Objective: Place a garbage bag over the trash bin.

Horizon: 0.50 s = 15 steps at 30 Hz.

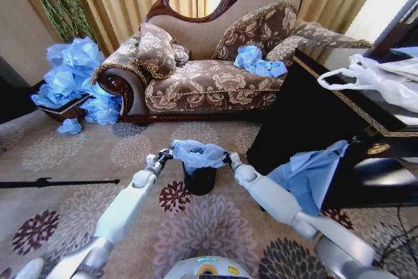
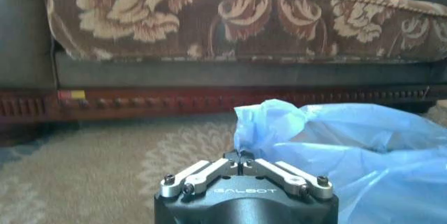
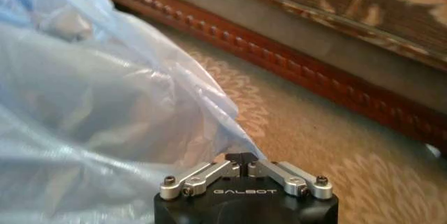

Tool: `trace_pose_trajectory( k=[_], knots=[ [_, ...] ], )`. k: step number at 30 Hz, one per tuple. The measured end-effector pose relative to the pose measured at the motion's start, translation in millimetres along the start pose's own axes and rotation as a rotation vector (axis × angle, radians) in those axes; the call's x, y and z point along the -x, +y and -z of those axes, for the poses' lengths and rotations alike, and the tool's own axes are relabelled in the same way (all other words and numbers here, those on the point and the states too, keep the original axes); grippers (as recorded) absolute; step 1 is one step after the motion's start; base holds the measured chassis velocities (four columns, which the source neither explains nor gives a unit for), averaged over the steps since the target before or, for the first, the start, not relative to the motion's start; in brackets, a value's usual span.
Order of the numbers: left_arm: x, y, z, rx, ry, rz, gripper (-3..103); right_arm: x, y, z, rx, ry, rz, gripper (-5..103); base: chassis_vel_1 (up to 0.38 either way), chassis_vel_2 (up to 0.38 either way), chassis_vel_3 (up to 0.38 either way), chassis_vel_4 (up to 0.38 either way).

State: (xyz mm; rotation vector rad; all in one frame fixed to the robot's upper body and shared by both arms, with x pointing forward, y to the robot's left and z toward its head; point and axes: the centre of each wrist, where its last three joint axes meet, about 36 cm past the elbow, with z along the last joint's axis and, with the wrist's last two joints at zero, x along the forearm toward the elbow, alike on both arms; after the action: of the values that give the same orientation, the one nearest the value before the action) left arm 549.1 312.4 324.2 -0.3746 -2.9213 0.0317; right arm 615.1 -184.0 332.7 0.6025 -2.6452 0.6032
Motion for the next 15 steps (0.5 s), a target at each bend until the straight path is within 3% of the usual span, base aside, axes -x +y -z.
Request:
trace_pose_trajectory(
  k=[7, 15],
  knots=[
    [3.8, -5.9, -13.2, -0.03, 0.037, -0.001, 0, 5.7, -22.6, -4.6, -0.078, 0.016, 0.141, 0, 0.0, 0.0, 0.0, 0.0],
    [-6.5, -9.4, -32.4, -0.065, 0.086, -0.009, 0, 11.1, -29.6, -14.2, -0.141, 0.03, 0.246, 0, 0.0, 0.0, 0.0, 0.0]
  ],
)
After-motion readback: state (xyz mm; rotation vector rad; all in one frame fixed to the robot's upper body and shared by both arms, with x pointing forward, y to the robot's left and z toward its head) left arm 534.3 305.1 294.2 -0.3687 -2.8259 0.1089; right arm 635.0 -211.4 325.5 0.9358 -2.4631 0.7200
